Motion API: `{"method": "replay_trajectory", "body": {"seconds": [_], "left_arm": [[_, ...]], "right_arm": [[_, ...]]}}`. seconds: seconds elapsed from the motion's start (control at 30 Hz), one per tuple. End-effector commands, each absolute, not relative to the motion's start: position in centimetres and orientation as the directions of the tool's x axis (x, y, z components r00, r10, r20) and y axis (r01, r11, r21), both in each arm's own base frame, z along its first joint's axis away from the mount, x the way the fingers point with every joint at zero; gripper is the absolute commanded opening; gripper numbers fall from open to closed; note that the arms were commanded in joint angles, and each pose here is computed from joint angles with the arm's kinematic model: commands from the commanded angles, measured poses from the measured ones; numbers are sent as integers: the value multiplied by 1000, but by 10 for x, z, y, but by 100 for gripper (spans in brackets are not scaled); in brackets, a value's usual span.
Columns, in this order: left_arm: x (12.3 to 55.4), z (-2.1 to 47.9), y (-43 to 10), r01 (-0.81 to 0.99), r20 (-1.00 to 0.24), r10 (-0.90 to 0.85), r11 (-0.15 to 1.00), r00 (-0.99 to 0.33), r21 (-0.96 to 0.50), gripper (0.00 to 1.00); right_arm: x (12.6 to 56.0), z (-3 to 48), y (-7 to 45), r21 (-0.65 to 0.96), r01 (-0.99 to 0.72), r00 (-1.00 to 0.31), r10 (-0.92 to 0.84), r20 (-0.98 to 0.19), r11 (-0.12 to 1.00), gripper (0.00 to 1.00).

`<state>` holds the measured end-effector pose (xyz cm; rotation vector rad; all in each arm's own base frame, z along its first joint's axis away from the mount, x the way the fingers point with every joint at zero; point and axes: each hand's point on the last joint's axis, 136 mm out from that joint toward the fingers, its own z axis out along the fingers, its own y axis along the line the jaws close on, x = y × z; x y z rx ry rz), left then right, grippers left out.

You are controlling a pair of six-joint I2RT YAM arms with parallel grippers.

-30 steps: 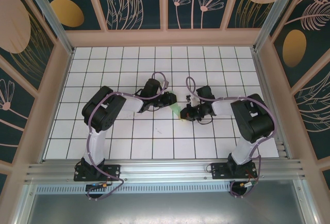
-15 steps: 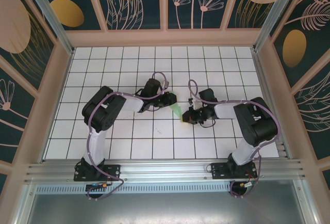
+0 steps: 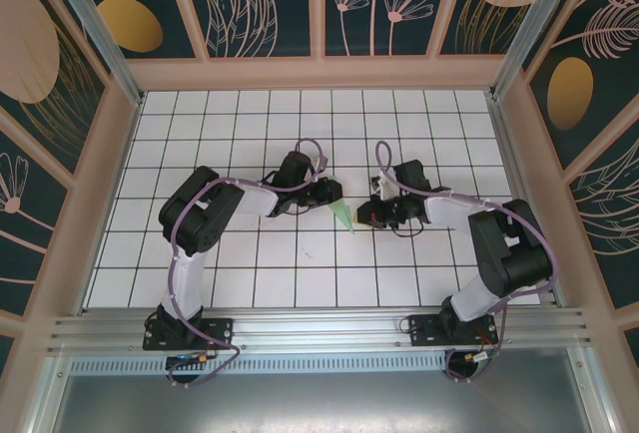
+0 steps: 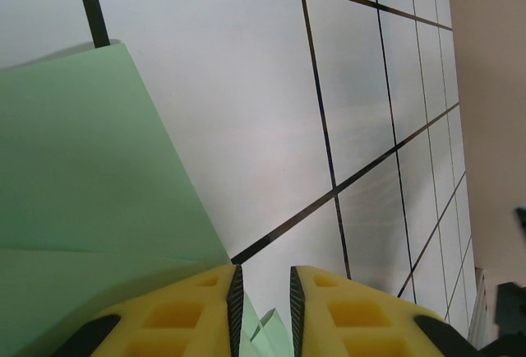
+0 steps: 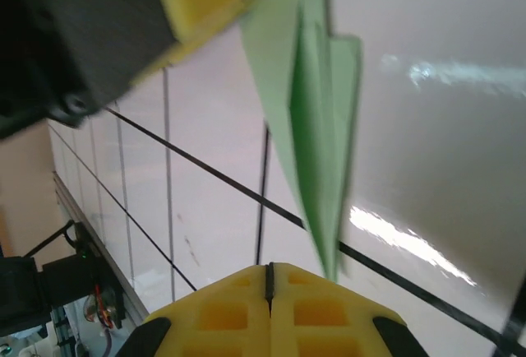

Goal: Fold a paper plane with a square sheet of paper (pick it up from the middle)
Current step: Fold the wing for the fifth time at the center of the table.

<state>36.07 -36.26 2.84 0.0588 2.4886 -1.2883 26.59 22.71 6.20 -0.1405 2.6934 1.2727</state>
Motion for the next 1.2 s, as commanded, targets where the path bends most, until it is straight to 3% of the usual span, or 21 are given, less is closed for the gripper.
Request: {"method": "replay_trajectory", "body": {"seconds": [0.0, 0.27, 0.77, 1.03, 1.17], "left_arm": [[354, -6, -345, 122, -263, -109, 677, -959, -726, 26], [357, -4, -349, 122, -260, -110, 668, -959, -734, 27], [354, -9, -347, 118, -253, -104, 677, -962, -727, 27], [353, -11, -346, 115, -248, -103, 677, -963, -727, 27], [352, -12, -345, 111, -245, -106, 675, -964, -730, 27]], "right_arm": [[281, 74, 242, 795, -180, -979, -28, -202, 580, 3], [280, 53, 260, 826, -146, -989, -62, -134, 545, 0], [252, -16, 229, 701, -23, -999, -41, 9, 713, 0], [271, 49, 265, 831, -141, -990, -75, -120, 538, 1], [281, 50, 279, 824, -166, -986, -99, -133, 542, 2]]}}
